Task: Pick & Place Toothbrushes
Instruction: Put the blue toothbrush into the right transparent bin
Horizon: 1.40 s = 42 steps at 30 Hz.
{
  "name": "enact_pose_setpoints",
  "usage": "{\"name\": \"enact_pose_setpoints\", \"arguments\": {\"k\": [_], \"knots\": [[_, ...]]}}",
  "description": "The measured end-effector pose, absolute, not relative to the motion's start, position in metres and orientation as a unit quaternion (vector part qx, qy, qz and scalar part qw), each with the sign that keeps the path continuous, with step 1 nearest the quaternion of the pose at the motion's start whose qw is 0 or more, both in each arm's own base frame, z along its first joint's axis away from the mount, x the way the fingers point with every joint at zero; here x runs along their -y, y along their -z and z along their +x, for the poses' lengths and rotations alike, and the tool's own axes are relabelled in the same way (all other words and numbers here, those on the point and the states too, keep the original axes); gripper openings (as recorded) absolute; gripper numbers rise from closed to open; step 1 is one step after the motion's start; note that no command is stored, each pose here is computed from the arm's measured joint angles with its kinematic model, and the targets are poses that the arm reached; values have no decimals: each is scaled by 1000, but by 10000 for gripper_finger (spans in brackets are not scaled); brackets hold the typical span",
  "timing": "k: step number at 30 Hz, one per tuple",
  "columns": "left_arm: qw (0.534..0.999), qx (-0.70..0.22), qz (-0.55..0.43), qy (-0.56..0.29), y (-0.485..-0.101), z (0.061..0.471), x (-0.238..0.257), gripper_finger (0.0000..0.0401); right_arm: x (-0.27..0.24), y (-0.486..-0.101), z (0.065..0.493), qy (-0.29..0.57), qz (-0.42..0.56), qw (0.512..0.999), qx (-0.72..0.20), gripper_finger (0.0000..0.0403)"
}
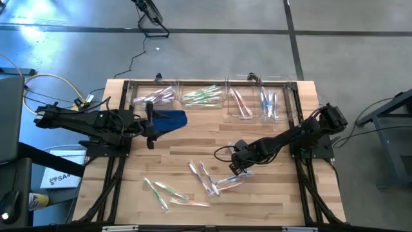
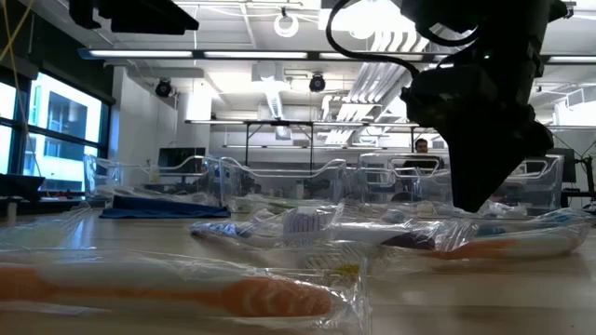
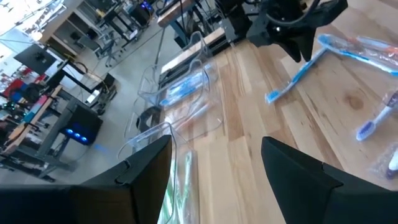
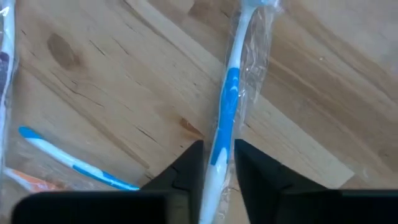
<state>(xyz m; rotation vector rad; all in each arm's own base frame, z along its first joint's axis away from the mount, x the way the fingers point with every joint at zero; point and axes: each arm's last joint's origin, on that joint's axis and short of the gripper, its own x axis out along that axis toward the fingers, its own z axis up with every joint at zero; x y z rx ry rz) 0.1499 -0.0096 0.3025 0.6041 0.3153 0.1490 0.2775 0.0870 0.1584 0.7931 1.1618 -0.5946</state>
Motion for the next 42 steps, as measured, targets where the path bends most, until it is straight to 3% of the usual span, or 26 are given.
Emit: {"name": "enact_pose_setpoints", "arguments": {"k": [7,19,29,33,39,42], "knots": [[940,-156,296,-73,-302,150,10,241,-85,-153,273,277,338,728,-528,133],[939,-156,296,-73,-302,150,10,241,-89,-136,281,253,354,729,-528,129],[939,-156,296,-74,-302,150,10,241,-88,-120,281,286,326,718,-544,126],[939,-156,296,-75,-302,150,9,241,-87,-120,280,295,320,719,-541,99],[939,-156,296,-75,-302,150,9,241,-86,-120,279,298,318,718,-543,24],[939,-156,296,-75,-302,150,9,241,-86,-120,279,296,313,720,-544,17]]}}
